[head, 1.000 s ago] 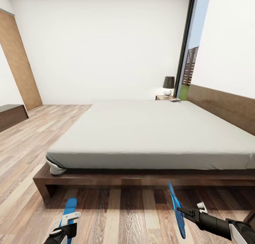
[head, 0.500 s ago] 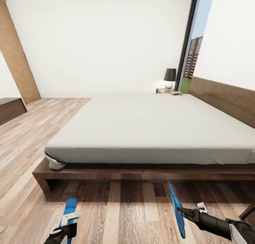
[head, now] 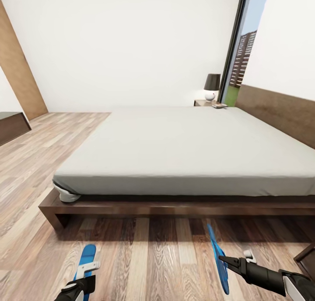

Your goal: In the bedroom, move the book from the bed onto either nightstand, and place the two sandals side by side next to the bed.

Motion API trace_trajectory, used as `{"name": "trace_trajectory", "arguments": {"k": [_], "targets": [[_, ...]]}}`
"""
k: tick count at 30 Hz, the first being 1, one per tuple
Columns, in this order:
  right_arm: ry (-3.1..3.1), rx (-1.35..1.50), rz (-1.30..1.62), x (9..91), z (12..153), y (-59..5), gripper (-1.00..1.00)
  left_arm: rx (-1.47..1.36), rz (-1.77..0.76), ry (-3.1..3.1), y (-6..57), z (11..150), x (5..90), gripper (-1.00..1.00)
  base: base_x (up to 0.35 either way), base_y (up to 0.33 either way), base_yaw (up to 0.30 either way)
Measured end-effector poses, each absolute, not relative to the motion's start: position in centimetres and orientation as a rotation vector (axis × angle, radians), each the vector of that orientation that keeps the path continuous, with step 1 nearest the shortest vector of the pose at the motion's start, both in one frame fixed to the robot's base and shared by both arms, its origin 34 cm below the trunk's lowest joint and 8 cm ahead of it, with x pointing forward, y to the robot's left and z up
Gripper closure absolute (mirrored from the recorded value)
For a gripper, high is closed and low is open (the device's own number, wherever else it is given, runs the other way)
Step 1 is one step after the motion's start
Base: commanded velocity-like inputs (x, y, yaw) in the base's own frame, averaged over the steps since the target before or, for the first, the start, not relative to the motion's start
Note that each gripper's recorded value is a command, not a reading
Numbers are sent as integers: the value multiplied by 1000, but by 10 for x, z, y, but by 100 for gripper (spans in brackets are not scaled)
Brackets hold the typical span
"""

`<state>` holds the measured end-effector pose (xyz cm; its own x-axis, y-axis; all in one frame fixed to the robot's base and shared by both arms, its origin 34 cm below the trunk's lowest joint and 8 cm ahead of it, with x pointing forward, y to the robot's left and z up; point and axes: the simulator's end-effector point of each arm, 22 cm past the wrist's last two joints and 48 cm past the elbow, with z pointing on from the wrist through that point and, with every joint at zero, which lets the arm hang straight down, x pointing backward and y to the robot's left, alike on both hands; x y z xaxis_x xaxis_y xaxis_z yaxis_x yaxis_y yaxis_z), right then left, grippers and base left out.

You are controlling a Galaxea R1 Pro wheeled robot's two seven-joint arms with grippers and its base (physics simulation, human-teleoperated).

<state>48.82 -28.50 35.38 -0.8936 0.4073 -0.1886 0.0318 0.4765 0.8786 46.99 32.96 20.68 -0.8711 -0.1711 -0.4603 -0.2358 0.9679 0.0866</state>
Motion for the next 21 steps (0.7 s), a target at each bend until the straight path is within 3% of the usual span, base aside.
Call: {"name": "trace_trajectory", "arguments": {"k": [21], "targets": [[2424, 436, 1401, 474, 317, -285, 100, -288, 210, 2738, 330, 172, 443, 100, 0, 0, 0]]}}
